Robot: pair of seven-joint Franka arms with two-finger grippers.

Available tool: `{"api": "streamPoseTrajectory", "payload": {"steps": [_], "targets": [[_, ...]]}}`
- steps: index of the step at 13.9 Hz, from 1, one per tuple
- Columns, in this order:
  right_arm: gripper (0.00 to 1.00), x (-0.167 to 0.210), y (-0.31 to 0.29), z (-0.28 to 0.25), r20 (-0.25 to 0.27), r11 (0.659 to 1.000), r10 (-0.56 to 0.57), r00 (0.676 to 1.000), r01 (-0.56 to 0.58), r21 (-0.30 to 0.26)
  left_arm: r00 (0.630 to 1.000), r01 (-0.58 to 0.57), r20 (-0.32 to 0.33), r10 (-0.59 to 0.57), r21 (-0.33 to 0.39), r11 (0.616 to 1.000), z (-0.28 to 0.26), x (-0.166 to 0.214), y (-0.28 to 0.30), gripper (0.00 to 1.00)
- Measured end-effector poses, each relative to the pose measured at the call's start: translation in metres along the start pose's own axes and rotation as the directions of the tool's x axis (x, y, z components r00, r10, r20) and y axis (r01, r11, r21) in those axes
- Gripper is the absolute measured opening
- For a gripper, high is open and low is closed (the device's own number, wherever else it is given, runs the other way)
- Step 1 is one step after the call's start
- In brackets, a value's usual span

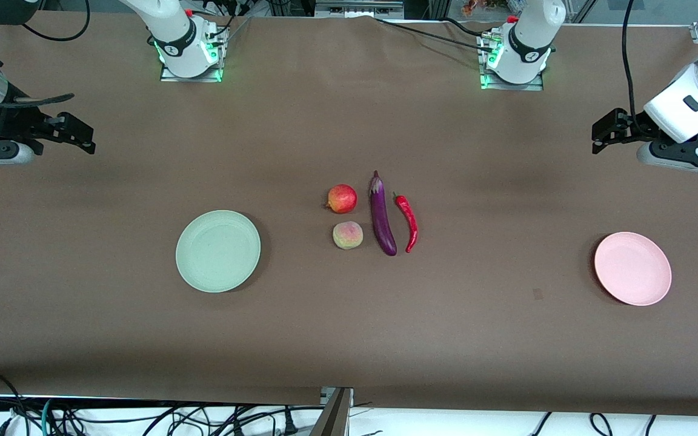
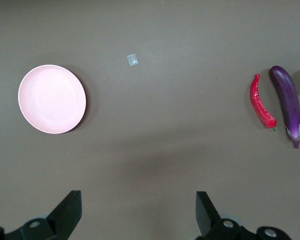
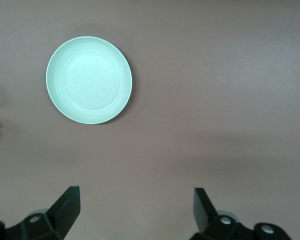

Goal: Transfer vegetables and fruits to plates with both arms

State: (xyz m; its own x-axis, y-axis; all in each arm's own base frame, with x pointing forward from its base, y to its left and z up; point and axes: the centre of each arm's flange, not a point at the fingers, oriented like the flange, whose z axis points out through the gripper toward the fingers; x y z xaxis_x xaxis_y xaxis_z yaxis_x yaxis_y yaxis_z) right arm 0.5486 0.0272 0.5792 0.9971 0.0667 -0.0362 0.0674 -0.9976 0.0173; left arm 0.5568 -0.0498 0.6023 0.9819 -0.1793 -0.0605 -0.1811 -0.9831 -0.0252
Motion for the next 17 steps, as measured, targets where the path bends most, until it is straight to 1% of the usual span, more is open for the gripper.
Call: {"api": "streamPoseTrajectory", "payload": {"steps": [3,6,9,11,13,15,16,17], "targets": [[1.00,-0.001,-0.001,-0.004,-0.003,1.000,-0.015,1.000,0.015,0.000,1.000,0.000,0.009,0.000,-0.001,1.000,0.003,0.001,0.000,1.00],[1.00,0.000,-0.019,-0.003,-0.002,0.999,-0.049,0.999,0.049,-0.001,1.000,0.001,0.028,0.000,-0.003,1.000,0.006,0.000,0.000,1.00],[1.00,0.005,-0.028,0.007,0.017,0.998,-0.069,0.997,0.069,-0.005,0.999,0.001,0.036,0.000,-0.004,1.000,0.008,0.000,0.000,1.00],[1.00,0.007,-0.038,0.010,0.020,0.995,-0.102,0.995,0.102,-0.006,0.998,0.000,0.058,0.000,-0.009,1.000,0.017,0.004,-0.001,1.00],[1.00,0.009,-0.057,0.016,0.030,0.991,-0.133,0.991,0.134,-0.008,0.994,-0.007,0.106,0.010,-0.032,0.999,0.045,0.018,0.004,1.00],[1.00,0.012,-0.062,0.024,0.046,0.990,-0.141,0.989,0.142,-0.010,0.984,-0.018,0.177,0.033,-0.085,0.996,0.093,0.040,0.017,1.00],[1.00,0.014,-0.061,0.028,0.052,0.990,-0.139,0.989,0.139,-0.011,0.980,-0.021,0.195,0.044,-0.120,0.993,0.121,0.054,0.027,1.00],[1.00,0.015,-0.061,0.029,0.053,0.990,-0.138,0.989,0.139,-0.012,0.979,-0.019,0.197,0.048,-0.146,0.989,0.146,0.068,0.038,1.00]]}}
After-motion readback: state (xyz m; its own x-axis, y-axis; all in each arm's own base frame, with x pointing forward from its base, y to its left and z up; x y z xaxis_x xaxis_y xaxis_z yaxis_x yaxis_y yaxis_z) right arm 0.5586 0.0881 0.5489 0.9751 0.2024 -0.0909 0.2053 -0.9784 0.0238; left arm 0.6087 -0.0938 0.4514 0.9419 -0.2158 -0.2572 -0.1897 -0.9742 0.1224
